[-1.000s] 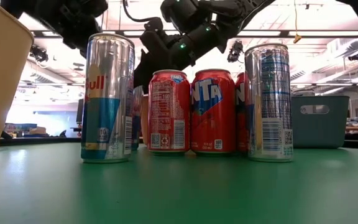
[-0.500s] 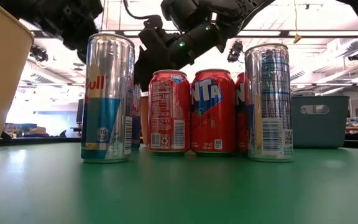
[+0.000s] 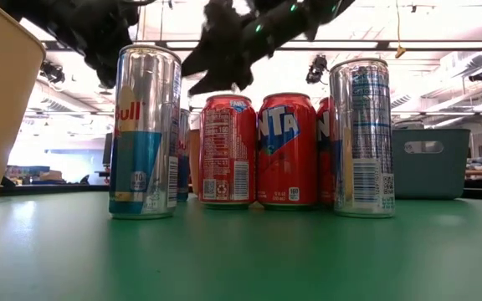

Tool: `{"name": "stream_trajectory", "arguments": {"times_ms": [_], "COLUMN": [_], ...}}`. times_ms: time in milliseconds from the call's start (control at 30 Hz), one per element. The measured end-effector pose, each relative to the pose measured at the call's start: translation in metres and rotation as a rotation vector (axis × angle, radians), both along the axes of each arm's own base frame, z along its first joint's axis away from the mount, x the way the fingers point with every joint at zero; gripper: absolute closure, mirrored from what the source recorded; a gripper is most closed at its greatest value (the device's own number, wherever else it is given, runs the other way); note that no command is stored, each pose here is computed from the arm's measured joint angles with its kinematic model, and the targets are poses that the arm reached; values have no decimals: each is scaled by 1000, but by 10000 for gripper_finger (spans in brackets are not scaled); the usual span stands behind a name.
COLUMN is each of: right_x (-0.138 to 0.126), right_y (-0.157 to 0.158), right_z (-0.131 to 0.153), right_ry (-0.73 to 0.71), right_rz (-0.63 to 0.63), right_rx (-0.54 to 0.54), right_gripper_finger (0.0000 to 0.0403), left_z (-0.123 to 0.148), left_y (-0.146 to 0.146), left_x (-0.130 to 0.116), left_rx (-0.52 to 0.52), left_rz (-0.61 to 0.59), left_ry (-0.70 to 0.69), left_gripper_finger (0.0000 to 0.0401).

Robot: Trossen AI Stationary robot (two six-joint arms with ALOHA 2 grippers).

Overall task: Sort soda cans
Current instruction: Put the blue soda can into the orange bin

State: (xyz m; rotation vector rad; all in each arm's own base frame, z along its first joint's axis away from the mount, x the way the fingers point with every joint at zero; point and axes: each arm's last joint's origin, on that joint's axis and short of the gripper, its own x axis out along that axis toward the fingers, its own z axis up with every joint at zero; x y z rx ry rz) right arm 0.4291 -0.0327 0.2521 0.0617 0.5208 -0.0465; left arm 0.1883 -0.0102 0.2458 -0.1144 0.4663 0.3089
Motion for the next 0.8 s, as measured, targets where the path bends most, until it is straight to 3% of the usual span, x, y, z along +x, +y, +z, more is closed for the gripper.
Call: {"name": "stream_trajectory", "arguments": {"times_ms": [233, 367, 800], "right_x": [-26, -30, -30], "right_y": [5, 8, 10], "right_z": [39, 41, 39], "right_ry": [2, 19, 36], "right_rz": [-14, -13, -15], "right_rx": [-54, -58, -73], "right_gripper_finger": [62, 68, 71], "left_z": [-7, -17, -36], "left_y": [4, 8, 11], "left_x": [4, 12, 35], "left_rx": [-31, -93, -101], "left_rz": [24, 40, 47], "left_ry": [46, 89, 120], "left_gripper_finger": [105, 100, 100]}}
